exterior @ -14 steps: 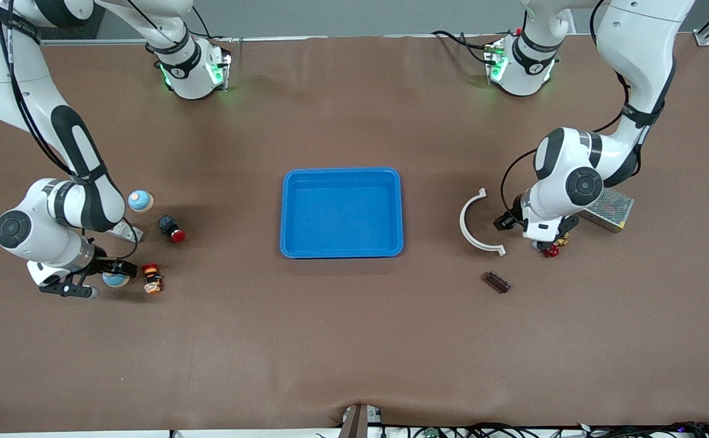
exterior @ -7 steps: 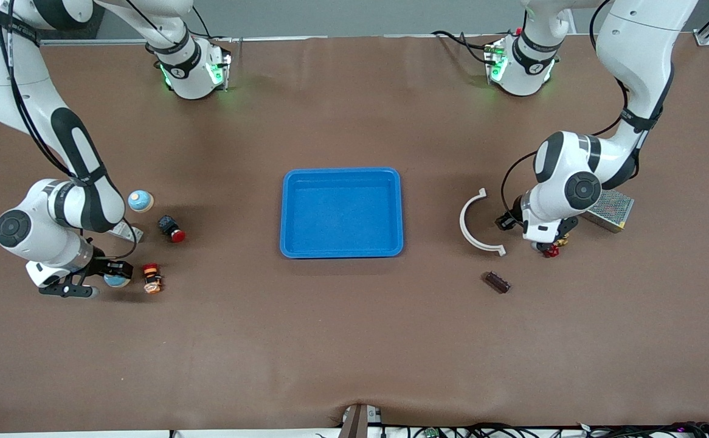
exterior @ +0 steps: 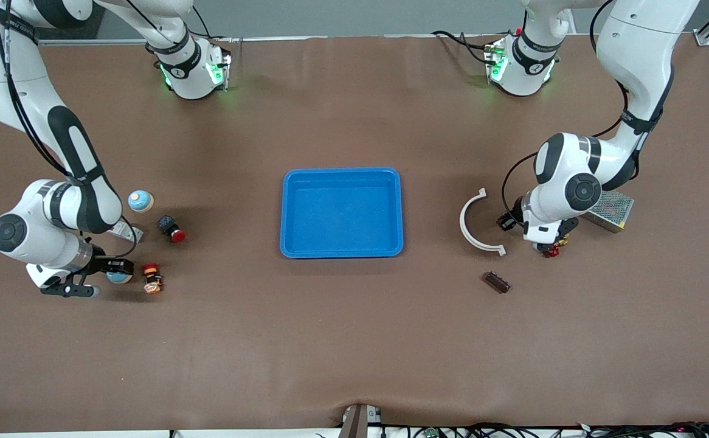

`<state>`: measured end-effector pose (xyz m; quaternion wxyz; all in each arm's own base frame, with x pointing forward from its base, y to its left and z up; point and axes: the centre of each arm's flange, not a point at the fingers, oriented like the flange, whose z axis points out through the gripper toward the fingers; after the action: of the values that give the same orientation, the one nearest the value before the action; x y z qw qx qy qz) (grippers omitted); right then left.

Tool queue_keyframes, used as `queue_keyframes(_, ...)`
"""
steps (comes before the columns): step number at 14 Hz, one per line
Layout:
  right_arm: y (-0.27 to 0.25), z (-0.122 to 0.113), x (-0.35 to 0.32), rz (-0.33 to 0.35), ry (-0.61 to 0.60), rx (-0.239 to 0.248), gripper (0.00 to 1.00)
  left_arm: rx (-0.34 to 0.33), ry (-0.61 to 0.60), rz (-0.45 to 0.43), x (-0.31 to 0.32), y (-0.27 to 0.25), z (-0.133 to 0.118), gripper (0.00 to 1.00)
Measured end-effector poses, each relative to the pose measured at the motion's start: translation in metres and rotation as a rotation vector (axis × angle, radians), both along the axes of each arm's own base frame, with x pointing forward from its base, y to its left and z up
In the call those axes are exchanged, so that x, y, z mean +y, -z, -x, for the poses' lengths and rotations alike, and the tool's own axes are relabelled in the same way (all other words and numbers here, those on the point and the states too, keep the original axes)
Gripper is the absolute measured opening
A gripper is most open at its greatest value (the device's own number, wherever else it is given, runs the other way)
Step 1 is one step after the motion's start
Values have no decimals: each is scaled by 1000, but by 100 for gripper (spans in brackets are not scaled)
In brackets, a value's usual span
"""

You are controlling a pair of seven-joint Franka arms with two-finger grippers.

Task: Place electrolytic capacitor and blue bell in tray
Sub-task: 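Carry the capacitor and bell over the blue tray with both grippers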

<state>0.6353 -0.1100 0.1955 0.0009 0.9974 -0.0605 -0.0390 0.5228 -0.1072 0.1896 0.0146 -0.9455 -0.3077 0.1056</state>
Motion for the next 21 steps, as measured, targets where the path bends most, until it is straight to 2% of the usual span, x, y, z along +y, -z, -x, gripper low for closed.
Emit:
queue_keyframes(1, -11, -3, 16, -18, 53, 25, 65, -1, 0, 0, 0, 0, 0, 54)
queue_keyframes(3, -39, -9, 66, -78, 191, 44, 65, -1, 1, 0, 0, 0, 0, 53)
queue_keyframes(5, -60, -11, 130, -152, 315, 56, 65, 2, 0, 1, -1, 2, -1, 52)
queue_keyframes(7, -72, -11, 191, -193, 405, 59, 65, 5, -1, 3, -1, 5, -2, 51)
queue_keyframes(9, -77, -7, 241, -201, 471, 45, 65, 6, -1, 4, -1, 7, -3, 34)
queue_keyframes(12, -80, 5, 308, -203, 535, 36, 65, -3, -10, 4, -1, 4, -7, 33)
queue_keyframes(15, -80, 27, 371, -196, 572, 50, 65, -13, -58, -6, -15, -12, -20, 33)
queue_keyframes(18, -78, 51, 421, -184, 565, 70, 65, -26, -96, -23, -60, -44, -33, 33)
queue_keyframes(21, -73, 79, 468, -176, 558, 79, 65, -64, -126, -29, -121, -75, -35, 33)
